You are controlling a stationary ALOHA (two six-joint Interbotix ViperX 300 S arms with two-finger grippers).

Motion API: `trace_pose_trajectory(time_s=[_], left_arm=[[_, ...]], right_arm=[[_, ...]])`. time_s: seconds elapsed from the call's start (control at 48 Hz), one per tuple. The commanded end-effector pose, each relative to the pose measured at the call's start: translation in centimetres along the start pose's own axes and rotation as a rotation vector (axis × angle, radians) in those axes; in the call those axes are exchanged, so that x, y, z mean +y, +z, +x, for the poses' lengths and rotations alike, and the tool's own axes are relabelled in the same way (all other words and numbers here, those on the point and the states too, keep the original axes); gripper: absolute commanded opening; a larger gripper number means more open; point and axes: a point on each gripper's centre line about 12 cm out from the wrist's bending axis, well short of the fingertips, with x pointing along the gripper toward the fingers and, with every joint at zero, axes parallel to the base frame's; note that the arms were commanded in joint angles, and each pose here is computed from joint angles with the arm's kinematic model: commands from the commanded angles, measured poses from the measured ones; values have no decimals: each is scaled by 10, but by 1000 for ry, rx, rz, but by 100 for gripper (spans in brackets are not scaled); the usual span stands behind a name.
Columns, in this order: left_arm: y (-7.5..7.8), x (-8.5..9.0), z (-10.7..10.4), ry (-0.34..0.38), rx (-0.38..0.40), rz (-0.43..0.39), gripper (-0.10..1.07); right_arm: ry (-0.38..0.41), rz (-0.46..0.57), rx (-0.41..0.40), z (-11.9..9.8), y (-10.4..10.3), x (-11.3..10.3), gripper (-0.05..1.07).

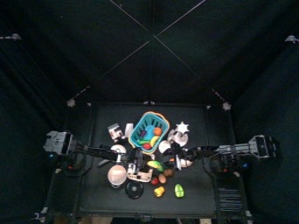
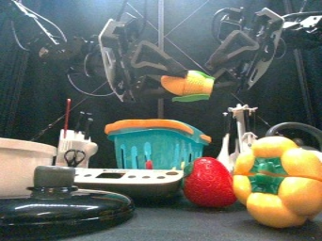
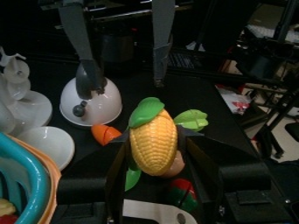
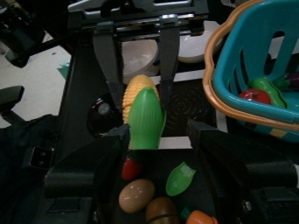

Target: Remove corn husk

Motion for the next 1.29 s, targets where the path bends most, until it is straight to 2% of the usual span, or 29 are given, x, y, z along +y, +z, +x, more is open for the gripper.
trace_pose_trajectory(time_s=[0.0,0.188,0.562,1.271], left_arm=[[8,-1,1,-11,-24,38,66],[12,-1,3,-13,-34,78,66],[14,0,5,-10,-39,78,66],[14,1,7,-8,-41,77,66]], right_arm=[[19,-7,-20,0,7,6,88],[17,-3,-12,2,6,5,88],[25,-5,6,14,6,9,88],[24,-10,26,21,3,8,87]])
